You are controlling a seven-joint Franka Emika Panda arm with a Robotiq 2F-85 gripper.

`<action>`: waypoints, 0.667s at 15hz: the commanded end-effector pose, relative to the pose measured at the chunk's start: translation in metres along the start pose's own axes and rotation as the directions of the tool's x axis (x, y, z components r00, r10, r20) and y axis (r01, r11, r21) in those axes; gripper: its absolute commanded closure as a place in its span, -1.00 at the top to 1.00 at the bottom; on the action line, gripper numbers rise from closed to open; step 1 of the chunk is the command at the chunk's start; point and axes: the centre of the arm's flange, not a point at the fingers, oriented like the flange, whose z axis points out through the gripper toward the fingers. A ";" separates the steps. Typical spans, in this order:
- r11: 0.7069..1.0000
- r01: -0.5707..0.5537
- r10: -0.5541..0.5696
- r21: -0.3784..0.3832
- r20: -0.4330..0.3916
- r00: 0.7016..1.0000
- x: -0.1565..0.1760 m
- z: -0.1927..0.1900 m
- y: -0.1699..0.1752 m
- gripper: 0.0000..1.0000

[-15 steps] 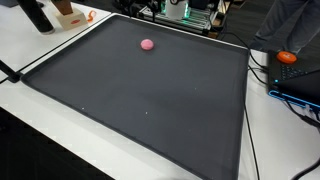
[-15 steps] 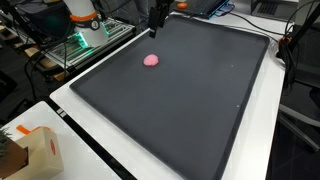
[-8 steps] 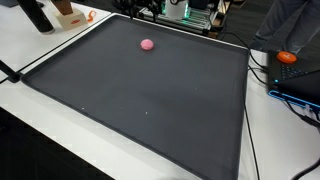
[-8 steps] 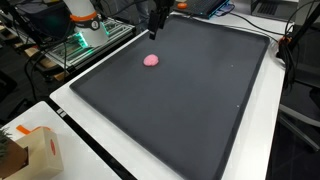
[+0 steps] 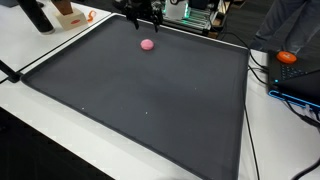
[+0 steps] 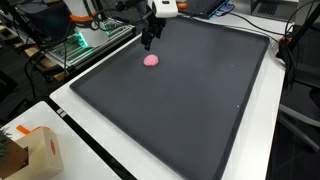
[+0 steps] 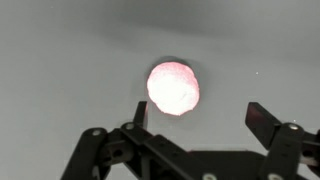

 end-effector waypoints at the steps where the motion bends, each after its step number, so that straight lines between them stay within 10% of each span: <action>1: 0.999 -0.013 0.014 0.042 -0.017 1.000 -0.013 0.035 0.006 1.00; 10: 0.997 -0.061 0.065 0.046 -0.105 0.992 -0.011 0.079 0.011 1.00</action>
